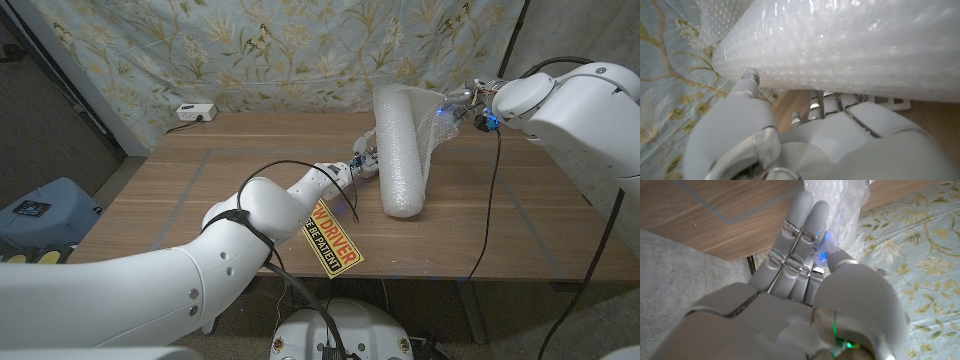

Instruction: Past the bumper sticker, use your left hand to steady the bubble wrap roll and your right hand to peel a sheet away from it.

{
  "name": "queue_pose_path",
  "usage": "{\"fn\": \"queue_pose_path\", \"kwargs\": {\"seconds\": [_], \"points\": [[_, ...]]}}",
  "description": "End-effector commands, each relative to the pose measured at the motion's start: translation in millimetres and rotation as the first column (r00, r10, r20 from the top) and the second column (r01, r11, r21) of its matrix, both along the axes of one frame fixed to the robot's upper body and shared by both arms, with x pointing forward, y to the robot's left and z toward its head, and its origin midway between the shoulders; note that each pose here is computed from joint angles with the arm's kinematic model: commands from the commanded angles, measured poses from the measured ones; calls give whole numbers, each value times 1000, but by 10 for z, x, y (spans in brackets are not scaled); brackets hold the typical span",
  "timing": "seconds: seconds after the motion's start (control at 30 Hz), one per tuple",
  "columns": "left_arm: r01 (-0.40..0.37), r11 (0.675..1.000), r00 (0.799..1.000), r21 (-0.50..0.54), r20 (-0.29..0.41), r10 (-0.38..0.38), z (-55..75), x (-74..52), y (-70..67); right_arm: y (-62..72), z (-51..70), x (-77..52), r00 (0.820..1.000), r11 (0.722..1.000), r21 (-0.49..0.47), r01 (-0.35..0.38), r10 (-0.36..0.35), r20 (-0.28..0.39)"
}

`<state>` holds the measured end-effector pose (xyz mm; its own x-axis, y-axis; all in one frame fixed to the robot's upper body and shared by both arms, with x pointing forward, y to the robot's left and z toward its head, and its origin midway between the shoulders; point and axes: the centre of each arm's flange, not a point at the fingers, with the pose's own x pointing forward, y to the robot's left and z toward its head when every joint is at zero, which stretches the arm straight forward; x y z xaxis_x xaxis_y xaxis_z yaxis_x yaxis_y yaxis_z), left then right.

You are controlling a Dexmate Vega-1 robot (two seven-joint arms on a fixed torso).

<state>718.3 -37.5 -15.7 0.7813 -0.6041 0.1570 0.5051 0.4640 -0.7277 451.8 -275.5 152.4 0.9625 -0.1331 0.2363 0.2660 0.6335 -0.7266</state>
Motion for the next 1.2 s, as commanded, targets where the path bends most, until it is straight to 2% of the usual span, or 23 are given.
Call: {"fn": "queue_pose_path", "kwargs": {"seconds": [0.03, 0.3, 0.8, 1.2], "points": [[7, 1000, 1000, 4, -9, -7, 12, -19, -55, 29, -1, 36, 1000, 1000, -3, -5, 5, -21], [15, 1000, 1000, -10, -12, -15, 24, -22, -53, 25, 5, 23, 1000, 1000, 6, -6, 6, -8], [12, 1000, 1000, -18, -5, -12, 3, -18, -35, 2, 107, -203, 998, 1000, -9, 6, -6, 69], [12, 1000, 1000, -11, 0, -12, 1, -19, -37, -58, 123, -292, 995, 1000, -2, 15, -15, 97]]}}
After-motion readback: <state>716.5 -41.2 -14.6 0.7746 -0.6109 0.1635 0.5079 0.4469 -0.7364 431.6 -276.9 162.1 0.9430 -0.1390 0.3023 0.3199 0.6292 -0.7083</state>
